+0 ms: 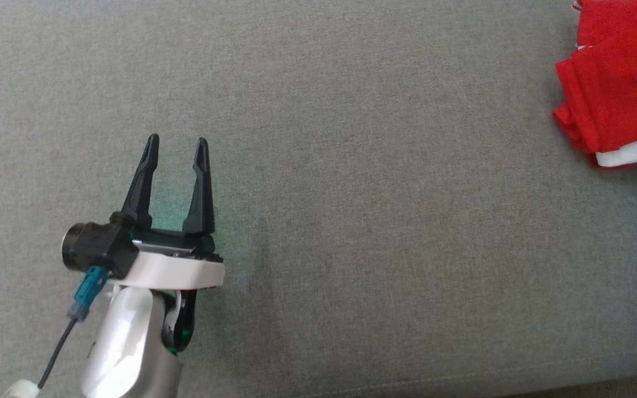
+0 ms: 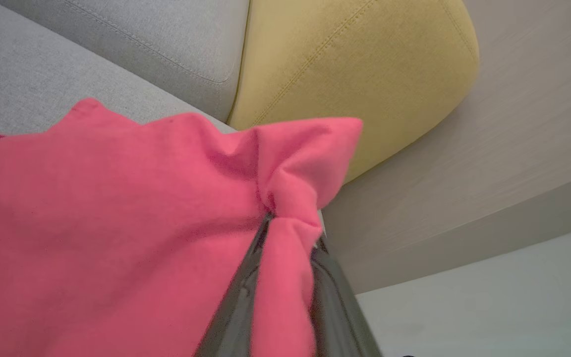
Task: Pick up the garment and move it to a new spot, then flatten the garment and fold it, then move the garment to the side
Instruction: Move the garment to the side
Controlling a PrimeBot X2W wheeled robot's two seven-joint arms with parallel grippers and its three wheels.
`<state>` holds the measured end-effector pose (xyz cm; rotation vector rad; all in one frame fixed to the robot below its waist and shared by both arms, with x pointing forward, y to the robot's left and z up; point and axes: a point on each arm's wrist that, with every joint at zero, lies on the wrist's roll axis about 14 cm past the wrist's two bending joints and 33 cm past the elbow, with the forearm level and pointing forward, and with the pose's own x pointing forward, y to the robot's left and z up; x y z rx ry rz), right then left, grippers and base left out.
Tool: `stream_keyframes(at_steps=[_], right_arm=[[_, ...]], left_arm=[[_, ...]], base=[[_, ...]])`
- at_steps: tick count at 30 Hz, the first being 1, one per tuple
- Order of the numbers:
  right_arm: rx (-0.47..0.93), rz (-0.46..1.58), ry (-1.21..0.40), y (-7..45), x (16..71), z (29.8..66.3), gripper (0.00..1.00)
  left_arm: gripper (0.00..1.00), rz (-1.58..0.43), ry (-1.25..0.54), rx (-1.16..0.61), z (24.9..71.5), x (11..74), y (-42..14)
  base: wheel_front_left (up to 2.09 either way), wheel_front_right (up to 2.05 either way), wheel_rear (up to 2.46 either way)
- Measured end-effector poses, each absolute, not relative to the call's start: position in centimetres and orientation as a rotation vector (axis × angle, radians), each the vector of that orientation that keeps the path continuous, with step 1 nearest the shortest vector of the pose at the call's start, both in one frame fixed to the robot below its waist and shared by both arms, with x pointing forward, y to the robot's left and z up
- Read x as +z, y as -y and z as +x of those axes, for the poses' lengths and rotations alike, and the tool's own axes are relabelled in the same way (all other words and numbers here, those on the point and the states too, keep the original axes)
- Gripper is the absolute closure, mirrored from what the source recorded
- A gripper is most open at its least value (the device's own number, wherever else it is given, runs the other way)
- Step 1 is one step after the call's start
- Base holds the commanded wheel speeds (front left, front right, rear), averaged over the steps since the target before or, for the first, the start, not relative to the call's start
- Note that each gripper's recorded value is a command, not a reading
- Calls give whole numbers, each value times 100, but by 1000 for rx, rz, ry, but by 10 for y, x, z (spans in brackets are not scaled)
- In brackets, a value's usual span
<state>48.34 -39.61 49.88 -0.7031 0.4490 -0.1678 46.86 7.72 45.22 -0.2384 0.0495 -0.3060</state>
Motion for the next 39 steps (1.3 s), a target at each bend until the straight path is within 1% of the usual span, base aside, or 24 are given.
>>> stream_keyframes(at_steps=[1, 2, 8, 10, 17, 20, 23, 28, 32, 35, 39], right_arm=[[-174, -698, -448, 396, 499, 483, 31], [-175, -690, -439, 394, 501, 484, 0], [-167, -685, -350, 377, 522, 489, 0], [-154, -675, -297, 363, 534, 492, 0], [-36, -566, -47, 284, 579, 501, 0], [25, -445, 55, 243, 593, 497, 0], [89, -311, 117, 203, 593, 485, 0], [157, -97, 150, 155, 576, 462, 0], [162, 14, 128, 151, 551, 444, 0], [163, 133, 90, 147, 528, 430, 0], [171, 194, 34, 139, 502, 416, 0]], left_arm=[[0, -238, -50, -305, 469, 452, -78], [0, -238, -50, -305, 469, 452, -78], [0, -234, -36, -305, 466, 459, -80], [0, -232, -23, -303, 465, 465, -81], [0, -223, 39, -282, 458, 492, -90], [0, -221, 66, -252, 451, 503, -100], [0, -220, 82, -231, 440, 510, -107], [0, -221, 100, -200, 425, 518, -117], [0, -235, 93, -171, 413, 516, -126], [0, -247, 82, -145, 405, 512, -132], [0, -263, 74, -119, 399, 509, -139]], base=[[0, 0, 0], [0, 0, 0], [0, 0, 0], [0, 0, 0], [0, 0, 0], [0, 0, 0], [0, 0, 0], [0, 0, 0], [0, 0, 0], [0, 0, 0], [0, 0, 0]])
